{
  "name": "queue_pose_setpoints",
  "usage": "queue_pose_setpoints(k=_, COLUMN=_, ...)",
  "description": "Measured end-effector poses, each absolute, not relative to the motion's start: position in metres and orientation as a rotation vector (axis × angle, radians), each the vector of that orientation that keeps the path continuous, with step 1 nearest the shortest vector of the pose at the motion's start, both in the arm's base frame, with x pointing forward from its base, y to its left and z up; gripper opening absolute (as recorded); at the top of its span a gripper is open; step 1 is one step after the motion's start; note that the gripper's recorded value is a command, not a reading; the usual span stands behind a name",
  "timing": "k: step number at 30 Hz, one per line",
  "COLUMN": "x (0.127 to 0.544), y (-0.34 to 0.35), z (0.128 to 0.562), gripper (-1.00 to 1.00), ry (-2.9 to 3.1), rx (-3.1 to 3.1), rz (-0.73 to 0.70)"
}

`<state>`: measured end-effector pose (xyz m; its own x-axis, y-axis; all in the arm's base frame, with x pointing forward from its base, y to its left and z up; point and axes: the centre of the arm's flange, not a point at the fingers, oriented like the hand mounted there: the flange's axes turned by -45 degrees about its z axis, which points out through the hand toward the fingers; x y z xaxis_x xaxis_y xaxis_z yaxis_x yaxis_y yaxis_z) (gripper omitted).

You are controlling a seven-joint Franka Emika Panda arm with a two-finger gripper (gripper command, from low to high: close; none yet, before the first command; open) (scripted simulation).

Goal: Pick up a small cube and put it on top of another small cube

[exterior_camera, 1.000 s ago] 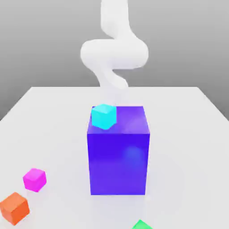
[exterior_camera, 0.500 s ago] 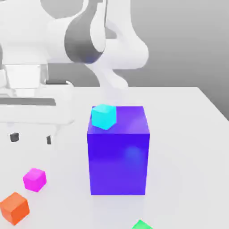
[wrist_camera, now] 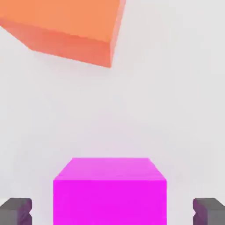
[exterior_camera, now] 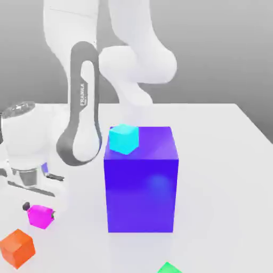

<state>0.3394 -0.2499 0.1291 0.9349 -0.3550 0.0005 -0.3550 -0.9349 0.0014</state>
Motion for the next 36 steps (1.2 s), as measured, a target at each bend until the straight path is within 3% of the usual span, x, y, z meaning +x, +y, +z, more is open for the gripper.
queue_pose_setpoints(k=5, x=0.339, y=-0.250, z=0.129, gripper=-1.00, ry=-0.567, rx=3.089, rz=-0.001)
queue_pose_setpoints(k=13, x=0.355, y=-0.238, z=0.191, gripper=-1.00, ry=-0.528, rx=3.098, rz=-0.002)
queue_pose_setpoints(k=24, x=0.501, y=-0.056, z=0.222, gripper=-1.00, ry=-0.086, rx=3.143, rz=-0.016)
queue_pose_setpoints(k=29, x=0.534, y=0.048, z=0.237, gripper=-1.00, ry=0.092, rx=3.142, rz=-0.003)
queue_pose_setpoints(k=32, x=0.538, y=0.063, z=0.203, gripper=-1.00, ry=0.116, rx=3.141, rz=-0.001)
queue_pose_setpoints(k=33, x=0.538, y=0.064, z=0.188, gripper=1.00, ry=0.117, rx=3.140, rz=0.000)
queue_pose_setpoints(k=36, x=0.538, y=0.064, z=0.188, gripper=1.00, ry=0.117, rx=3.140, rz=0.000)
